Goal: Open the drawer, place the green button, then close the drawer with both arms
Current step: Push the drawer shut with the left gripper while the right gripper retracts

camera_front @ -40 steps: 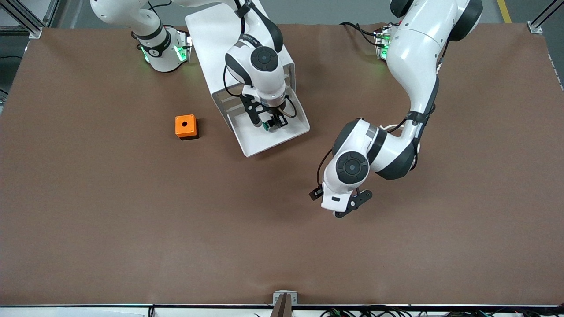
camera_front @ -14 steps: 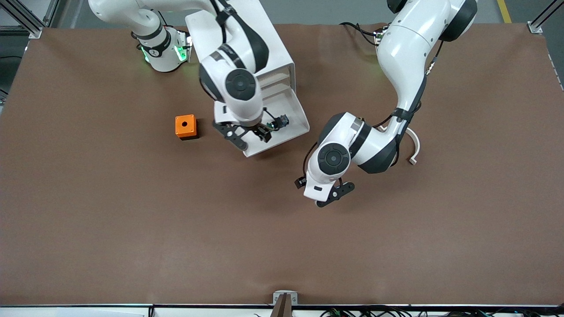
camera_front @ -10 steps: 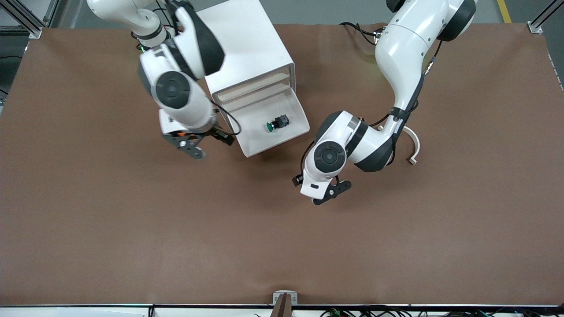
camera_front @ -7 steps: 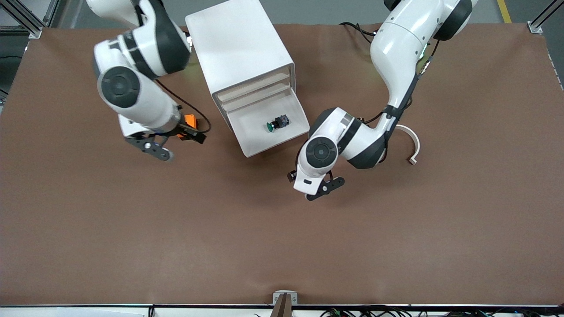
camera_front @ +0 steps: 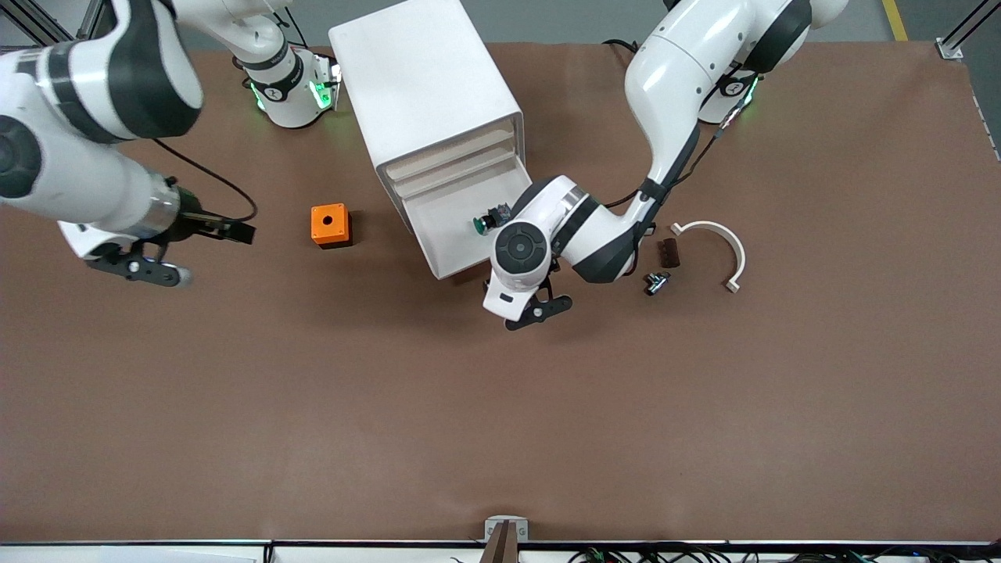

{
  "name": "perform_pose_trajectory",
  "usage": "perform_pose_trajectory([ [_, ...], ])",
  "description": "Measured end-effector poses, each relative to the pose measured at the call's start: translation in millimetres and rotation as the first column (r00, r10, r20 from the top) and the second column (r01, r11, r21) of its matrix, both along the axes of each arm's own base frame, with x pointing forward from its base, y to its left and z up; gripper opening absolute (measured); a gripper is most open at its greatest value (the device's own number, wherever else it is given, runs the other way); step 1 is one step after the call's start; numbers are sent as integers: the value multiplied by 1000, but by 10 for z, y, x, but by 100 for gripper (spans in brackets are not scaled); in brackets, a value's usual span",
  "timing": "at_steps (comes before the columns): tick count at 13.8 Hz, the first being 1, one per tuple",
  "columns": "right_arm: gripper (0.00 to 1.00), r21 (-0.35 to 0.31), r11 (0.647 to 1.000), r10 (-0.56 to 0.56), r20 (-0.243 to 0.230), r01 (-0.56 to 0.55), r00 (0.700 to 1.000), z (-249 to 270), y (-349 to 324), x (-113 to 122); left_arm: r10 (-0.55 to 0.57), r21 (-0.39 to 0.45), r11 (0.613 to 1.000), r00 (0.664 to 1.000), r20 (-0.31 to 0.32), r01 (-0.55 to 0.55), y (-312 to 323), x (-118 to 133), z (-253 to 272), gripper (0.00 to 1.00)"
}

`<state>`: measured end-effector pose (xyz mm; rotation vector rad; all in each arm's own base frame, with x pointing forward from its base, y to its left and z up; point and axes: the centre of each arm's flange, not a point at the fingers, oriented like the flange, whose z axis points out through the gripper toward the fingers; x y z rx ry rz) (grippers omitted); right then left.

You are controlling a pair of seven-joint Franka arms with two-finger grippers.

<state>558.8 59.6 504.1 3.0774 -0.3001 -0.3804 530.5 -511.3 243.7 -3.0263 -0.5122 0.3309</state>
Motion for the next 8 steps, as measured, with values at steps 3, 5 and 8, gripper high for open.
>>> perform_pose_trajectory([
  [3,100,43,996,83,14,-84,996,176,-538,-61,-38,8,999,999,-10,38,-189,-207,-95,100],
  [5,100,62,991,118,32,-119,993,285,-792,-112,-57,11,998,998,-15,57,-281,-313,-144,100],
  [8,100,75,984,160,62,-164,985,430,-1012,-183,-87,13,996,996,-18,87,-431,-484,-185,100],
])
